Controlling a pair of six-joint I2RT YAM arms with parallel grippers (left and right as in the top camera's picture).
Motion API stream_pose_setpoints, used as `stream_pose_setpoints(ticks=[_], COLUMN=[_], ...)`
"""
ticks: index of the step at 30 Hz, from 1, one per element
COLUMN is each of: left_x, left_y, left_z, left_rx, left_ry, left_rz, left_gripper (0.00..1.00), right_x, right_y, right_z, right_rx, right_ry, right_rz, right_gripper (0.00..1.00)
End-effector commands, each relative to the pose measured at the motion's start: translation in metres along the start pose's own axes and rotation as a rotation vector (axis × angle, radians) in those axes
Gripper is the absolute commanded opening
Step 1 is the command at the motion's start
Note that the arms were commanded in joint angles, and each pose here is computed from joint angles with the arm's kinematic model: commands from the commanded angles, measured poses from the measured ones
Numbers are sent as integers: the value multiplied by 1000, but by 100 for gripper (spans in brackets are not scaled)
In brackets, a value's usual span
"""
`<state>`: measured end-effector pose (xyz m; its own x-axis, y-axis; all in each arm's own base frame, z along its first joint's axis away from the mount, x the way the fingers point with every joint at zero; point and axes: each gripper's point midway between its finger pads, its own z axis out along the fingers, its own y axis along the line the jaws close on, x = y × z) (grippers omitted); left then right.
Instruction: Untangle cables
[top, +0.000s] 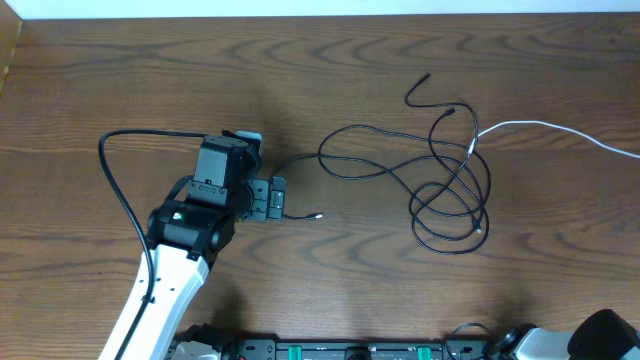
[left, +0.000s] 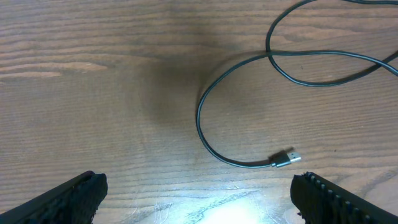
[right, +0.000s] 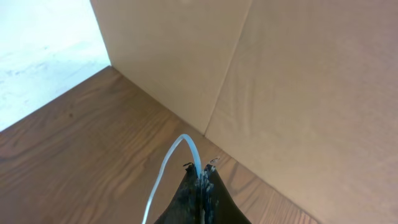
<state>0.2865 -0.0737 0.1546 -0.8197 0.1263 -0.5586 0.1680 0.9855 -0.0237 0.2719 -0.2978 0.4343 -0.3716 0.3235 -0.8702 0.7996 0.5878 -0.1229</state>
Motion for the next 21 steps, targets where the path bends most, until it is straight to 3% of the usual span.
stream_pose_setpoints(ticks=[1, 21], left_x=[-1, -2], left_y=[5, 4], left_z=[0, 0], left_rx=[-20, -20], left_ry=[0, -4], left_rz=[-18, -18], left_gripper=[99, 99], right_x=[1, 6], right_y=[-15, 5], right_z=[0, 1], right_rx=[50, -69], right_ry=[3, 28], right_rz=[32, 36], right_gripper=[1, 1])
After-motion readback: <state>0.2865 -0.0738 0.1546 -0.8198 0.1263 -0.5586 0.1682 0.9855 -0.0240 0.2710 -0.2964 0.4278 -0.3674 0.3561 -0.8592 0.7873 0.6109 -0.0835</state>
